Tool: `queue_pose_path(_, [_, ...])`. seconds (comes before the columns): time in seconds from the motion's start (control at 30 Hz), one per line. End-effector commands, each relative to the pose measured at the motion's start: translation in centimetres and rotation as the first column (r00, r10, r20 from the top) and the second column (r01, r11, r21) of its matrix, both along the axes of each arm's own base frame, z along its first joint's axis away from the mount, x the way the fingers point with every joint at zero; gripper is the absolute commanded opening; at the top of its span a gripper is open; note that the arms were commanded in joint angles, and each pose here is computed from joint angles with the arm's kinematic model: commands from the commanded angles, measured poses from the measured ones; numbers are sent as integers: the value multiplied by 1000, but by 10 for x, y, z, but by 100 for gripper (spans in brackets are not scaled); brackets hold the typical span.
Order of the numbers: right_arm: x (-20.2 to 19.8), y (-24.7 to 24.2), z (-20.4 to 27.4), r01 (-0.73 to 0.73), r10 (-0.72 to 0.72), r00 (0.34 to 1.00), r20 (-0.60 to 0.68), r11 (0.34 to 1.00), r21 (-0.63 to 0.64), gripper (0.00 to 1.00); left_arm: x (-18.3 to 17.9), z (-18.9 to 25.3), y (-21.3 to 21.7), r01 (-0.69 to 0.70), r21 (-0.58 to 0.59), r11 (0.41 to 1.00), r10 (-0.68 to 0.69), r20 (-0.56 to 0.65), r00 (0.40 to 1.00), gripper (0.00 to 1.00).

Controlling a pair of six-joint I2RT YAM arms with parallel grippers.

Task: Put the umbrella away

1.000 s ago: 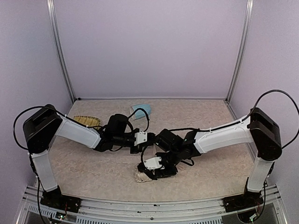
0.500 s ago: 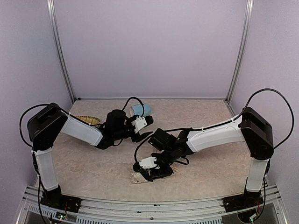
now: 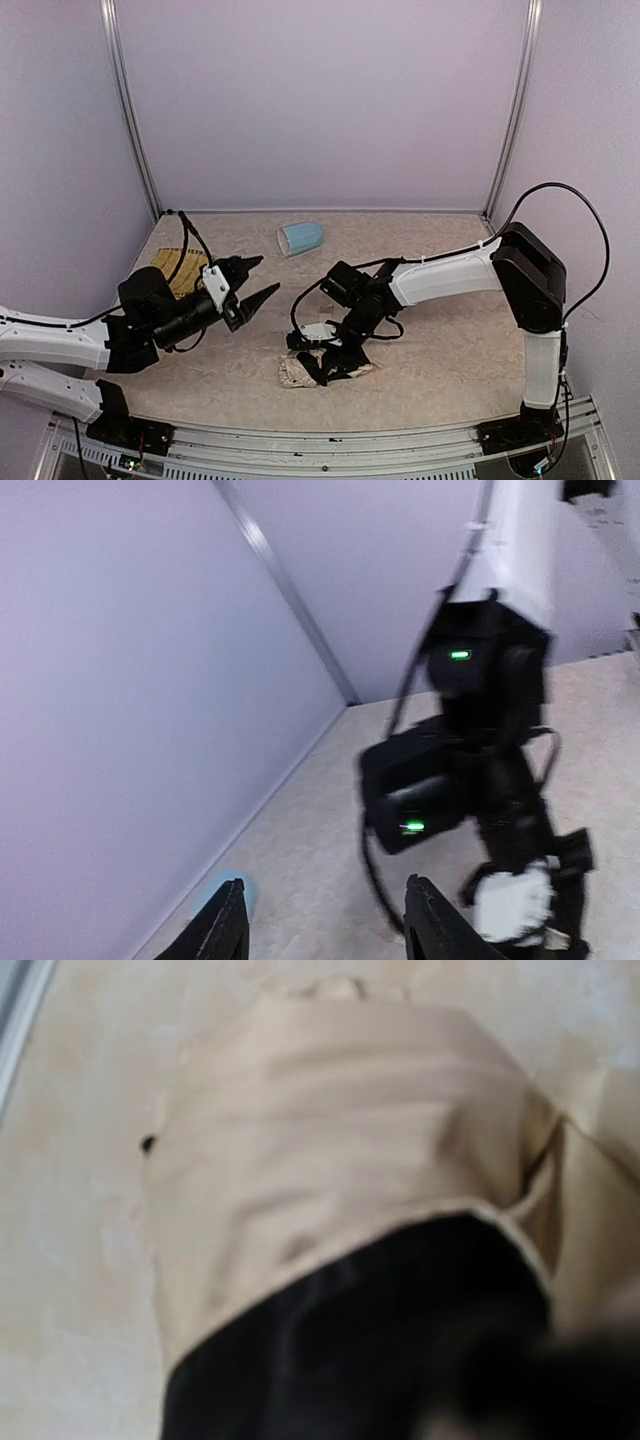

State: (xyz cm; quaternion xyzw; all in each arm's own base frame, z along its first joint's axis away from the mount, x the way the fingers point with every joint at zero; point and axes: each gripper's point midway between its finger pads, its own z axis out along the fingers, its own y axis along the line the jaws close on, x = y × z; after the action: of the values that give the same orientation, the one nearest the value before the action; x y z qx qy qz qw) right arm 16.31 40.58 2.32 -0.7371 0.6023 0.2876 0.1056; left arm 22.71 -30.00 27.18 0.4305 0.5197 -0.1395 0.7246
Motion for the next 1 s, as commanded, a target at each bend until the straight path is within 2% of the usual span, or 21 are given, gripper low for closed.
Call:
queue_pose_path(0.0, [-54, -78, -63, -6, -124, 942, -312, 923, -384, 0, -86, -84, -22, 305, 245, 920, -271, -162, 949, 53])
queue_pose_path(0.03, [-51, -77, -64, 1, -135, 936, -324, 924, -382, 0, -100, -96, -26, 348, 278, 895, -307, -181, 934, 54])
queue_pose_path(0.1, [-45, -75, -65, 14, -156, 925, -345, 925, -380, 0, -108, -116, -30, 350, 346, 870, -296, -201, 934, 59])
queue_pose_path(0.3, [-36, -71, -67, 28, -175, 918, -355, 924, -381, 0, -82, -175, -47, 272, 555, 786, -196, -193, 961, 80])
queue_pose_path(0.37, [-35, -70, -66, 29, -172, 918, -357, 927, -374, 0, -70, -188, -55, 271, 579, 769, -177, -214, 961, 86])
queue_pose_path(0.4, [-34, -70, -66, 30, -172, 918, -358, 928, -371, 0, -63, -194, -58, 283, 579, 765, -170, -241, 955, 95])
queue_pose_path(0.43, [-34, -70, -66, 29, -171, 918, -357, 929, -370, 0, -56, -199, -61, 291, 580, 761, -158, -269, 950, 98])
queue_pose_path(0.53, [-31, -70, -65, 33, -172, 920, -352, 929, -367, 0, -46, -221, -66, 314, 608, 729, -112, -346, 931, 98])
queue_pose_path(0.6, [-28, -67, -61, 36, -166, 921, -352, 937, -347, 0, -45, -240, -63, 336, 646, 685, -79, -393, 916, 93])
queue_pose_path(0.73, [-15, -56, -49, 73, -167, 933, -320, 956, -286, 0, -51, -264, -58, 393, 682, 616, -31, -478, 878, 72])
queue_pose_path(0.8, [-3, -51, -42, 108, -183, 945, -272, 957, -267, 12, -53, -272, -55, 419, 689, 591, -4, -516, 856, 63])
queue_pose_path(0.87, [6, -46, -34, 137, -193, 954, -229, 961, -242, 23, -56, -279, -53, 441, 697, 565, 17, -544, 839, 50])
queue_pose_path(0.97, [23, -39, -19, 198, -226, 963, -145, 963, -186, 35, -59, -288, -52, 486, 701, 522, 36, -587, 809, 25])
